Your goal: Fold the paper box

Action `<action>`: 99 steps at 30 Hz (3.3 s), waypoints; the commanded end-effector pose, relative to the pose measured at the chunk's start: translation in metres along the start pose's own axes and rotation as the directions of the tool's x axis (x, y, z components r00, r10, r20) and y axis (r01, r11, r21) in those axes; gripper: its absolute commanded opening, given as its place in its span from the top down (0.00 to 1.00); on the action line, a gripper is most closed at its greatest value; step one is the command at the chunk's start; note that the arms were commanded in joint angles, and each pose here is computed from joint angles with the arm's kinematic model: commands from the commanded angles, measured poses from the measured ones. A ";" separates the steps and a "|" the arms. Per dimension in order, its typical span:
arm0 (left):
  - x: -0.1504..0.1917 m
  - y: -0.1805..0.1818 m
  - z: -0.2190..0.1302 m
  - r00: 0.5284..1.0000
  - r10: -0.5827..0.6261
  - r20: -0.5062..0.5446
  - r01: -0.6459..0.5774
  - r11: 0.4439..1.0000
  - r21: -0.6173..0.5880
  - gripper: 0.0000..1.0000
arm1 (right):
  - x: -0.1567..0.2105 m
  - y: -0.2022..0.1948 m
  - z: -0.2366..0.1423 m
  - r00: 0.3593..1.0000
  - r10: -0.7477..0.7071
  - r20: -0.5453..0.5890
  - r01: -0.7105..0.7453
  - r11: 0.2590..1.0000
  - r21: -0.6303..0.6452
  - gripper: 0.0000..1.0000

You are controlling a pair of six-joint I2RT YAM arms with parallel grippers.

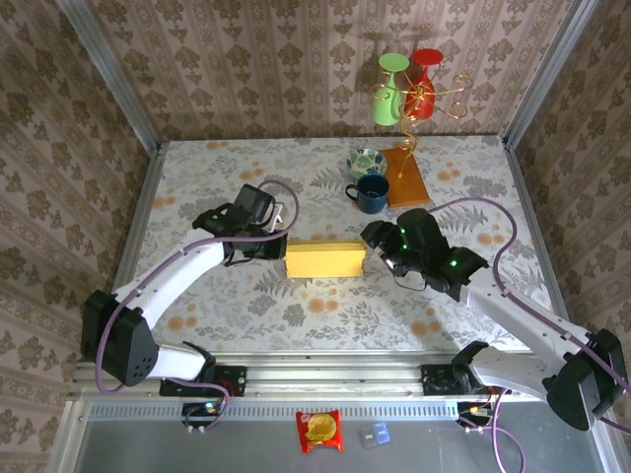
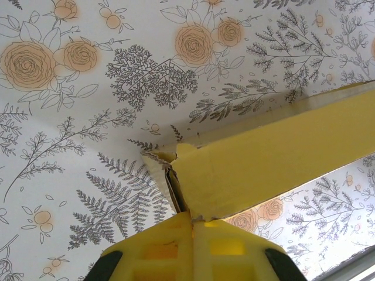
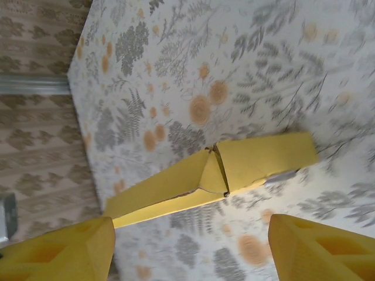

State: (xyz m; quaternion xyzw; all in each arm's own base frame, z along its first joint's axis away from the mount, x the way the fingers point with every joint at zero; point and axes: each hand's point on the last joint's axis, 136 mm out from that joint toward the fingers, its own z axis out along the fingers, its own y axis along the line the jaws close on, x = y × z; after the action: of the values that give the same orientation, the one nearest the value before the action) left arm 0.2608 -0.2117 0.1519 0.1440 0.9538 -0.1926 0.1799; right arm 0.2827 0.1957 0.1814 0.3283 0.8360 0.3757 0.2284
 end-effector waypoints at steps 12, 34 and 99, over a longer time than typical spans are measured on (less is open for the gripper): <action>0.016 0.002 0.001 0.997 0.021 -0.068 -0.023 0.999 -0.032 1.00 | 0.005 -0.004 0.036 0.896 0.435 -0.091 -0.441 0.895 -0.070 0.37; -0.005 0.000 -0.045 0.910 -0.415 0.015 0.408 0.900 0.155 0.59 | 0.014 -0.067 0.046 0.904 0.424 -0.051 -0.413 0.898 0.150 0.67; 0.103 -0.020 0.044 0.960 -0.241 0.141 0.206 0.953 0.224 0.62 | 0.067 -0.123 -0.028 0.928 0.009 -0.373 0.093 0.963 0.255 0.40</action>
State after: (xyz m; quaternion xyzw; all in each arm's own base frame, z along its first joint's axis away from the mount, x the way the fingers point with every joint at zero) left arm 0.1637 -0.2219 0.0668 0.0519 0.9242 -0.3190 0.2034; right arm 0.1735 0.1738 0.0805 0.2838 0.9042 0.3190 0.0107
